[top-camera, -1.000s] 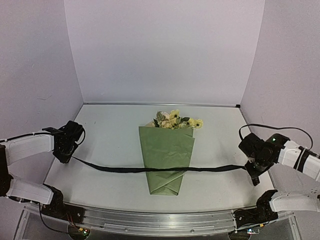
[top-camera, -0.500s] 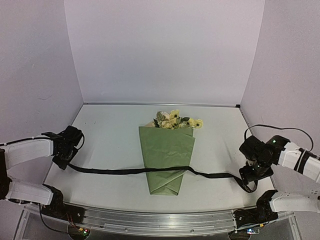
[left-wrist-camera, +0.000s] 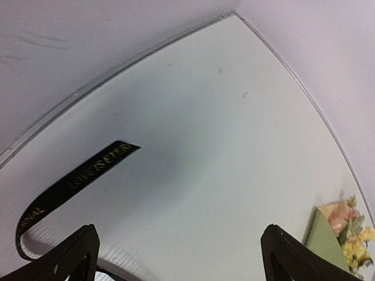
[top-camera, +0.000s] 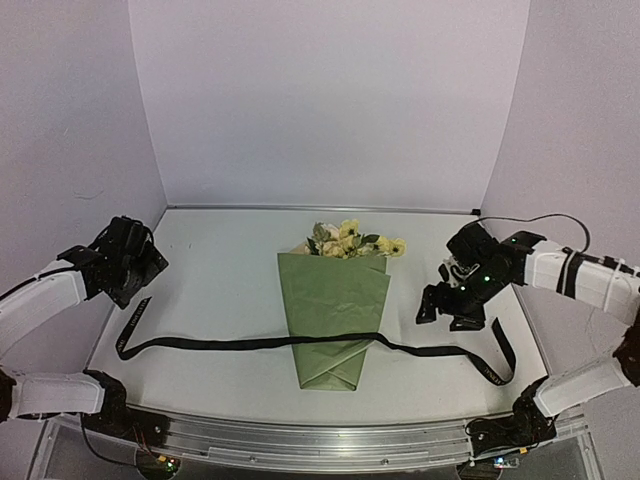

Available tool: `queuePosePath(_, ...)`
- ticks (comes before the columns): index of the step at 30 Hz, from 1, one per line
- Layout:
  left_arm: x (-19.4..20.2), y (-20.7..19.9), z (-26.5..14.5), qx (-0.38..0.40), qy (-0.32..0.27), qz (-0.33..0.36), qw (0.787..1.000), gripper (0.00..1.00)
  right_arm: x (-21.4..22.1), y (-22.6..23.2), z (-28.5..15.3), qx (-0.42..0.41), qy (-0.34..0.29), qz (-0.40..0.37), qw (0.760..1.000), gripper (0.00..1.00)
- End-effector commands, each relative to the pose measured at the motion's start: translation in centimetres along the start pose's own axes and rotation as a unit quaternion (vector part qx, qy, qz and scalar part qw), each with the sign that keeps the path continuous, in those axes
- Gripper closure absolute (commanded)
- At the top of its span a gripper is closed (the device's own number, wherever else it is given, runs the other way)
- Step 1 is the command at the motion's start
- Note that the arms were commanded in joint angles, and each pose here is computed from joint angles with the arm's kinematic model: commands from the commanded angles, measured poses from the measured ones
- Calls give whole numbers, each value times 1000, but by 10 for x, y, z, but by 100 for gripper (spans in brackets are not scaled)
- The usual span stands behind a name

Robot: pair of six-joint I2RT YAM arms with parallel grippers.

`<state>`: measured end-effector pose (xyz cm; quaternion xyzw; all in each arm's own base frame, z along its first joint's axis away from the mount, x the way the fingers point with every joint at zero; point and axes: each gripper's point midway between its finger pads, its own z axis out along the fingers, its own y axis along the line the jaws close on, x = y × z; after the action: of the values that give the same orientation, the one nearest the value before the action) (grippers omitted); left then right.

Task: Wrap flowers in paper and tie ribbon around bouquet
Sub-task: Move the ribbon to the center of the board.

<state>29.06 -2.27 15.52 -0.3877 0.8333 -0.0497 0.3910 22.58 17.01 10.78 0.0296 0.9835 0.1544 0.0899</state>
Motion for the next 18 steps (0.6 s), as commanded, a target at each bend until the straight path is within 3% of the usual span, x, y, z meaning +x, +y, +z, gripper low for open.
queuePosePath(1, 16, -77, -15, 163, 62, 78, 982, 3, -43, 58, 12, -109, -24, 35, 993, 13)
queuePosePath(5, 76, -147, -29, 293, 142, 159, 932, 11, -66, 81, 35, -140, -24, 46, 989, 11)
queuePosePath(9, 139, -183, -31, 349, 223, 221, 883, 18, -69, 89, 56, -156, -10, 67, 985, 15)
queuePosePath(18, 229, -190, -21, 366, 302, 306, 825, 24, -44, 91, 80, -147, 3, 30, 989, 19)
